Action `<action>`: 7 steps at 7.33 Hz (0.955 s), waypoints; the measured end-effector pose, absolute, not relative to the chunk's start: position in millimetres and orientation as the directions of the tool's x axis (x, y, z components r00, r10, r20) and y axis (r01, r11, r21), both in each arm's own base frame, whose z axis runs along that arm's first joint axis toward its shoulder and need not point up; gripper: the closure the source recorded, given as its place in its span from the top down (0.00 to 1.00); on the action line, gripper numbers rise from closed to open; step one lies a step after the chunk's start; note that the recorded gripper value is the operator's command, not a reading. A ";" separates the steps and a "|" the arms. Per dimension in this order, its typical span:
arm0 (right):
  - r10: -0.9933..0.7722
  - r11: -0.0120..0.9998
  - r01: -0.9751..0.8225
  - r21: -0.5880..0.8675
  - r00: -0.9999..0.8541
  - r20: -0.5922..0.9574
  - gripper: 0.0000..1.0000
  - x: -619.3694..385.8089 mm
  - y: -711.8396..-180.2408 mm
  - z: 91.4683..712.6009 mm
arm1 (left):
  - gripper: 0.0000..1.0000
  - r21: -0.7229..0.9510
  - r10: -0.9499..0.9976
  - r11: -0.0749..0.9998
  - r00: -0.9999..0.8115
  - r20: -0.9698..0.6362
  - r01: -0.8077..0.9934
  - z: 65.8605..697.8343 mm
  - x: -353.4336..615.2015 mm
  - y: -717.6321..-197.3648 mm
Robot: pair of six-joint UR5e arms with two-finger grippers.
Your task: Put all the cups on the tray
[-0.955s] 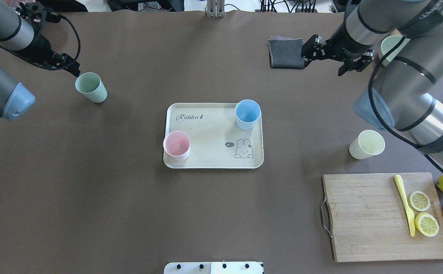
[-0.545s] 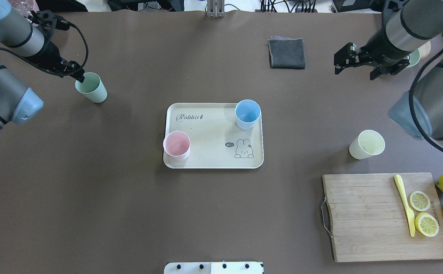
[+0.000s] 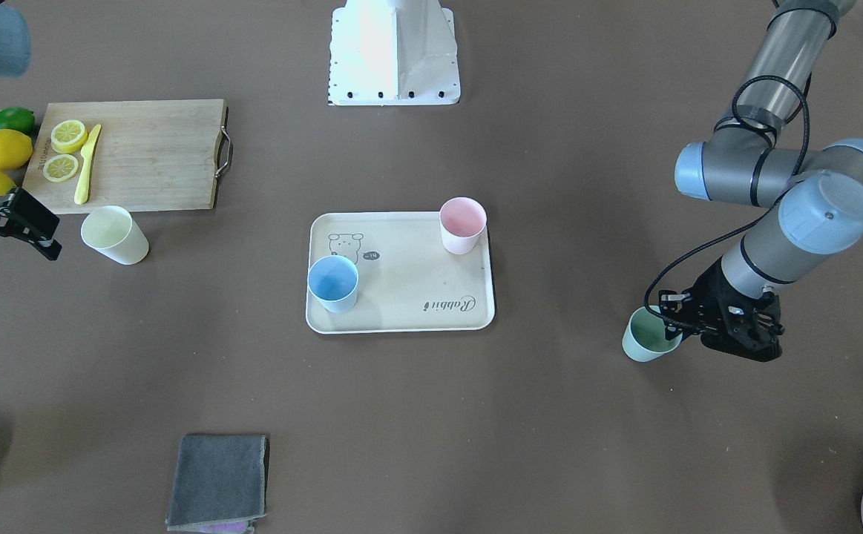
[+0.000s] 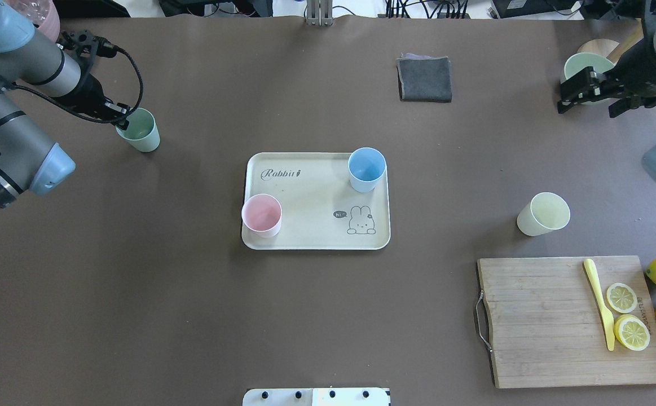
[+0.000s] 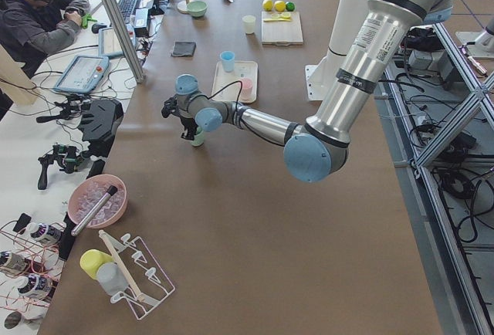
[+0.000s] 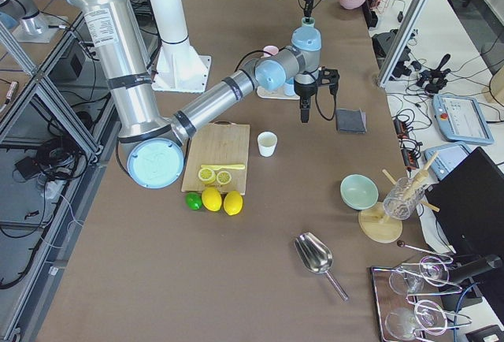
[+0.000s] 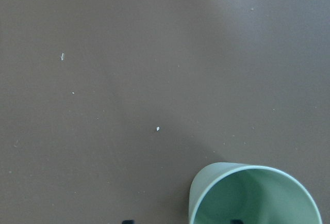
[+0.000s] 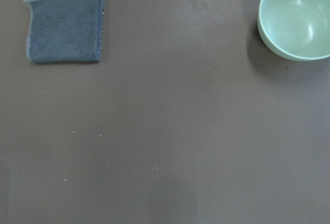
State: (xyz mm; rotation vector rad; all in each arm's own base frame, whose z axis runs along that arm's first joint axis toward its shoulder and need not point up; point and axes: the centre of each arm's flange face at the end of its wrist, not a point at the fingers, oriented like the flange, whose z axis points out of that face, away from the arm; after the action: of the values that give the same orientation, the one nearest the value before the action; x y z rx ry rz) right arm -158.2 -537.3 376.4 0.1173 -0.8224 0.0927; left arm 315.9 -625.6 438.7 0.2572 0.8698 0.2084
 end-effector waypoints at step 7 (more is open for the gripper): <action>-0.005 0.993 -0.080 0.092 0.728 0.686 0.99 -116.1 -505.7 494.5 | 0.00 0.181 0.142 0.983 0.510 -0.848 0.028 282.5 453.9 -560.1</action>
State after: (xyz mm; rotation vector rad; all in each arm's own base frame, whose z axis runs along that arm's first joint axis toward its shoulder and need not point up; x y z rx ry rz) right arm -116.1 -505.7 494.5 0.1184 -0.7548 0.0416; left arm 453.9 -560.1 282.5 0.1803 1.0344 0.0692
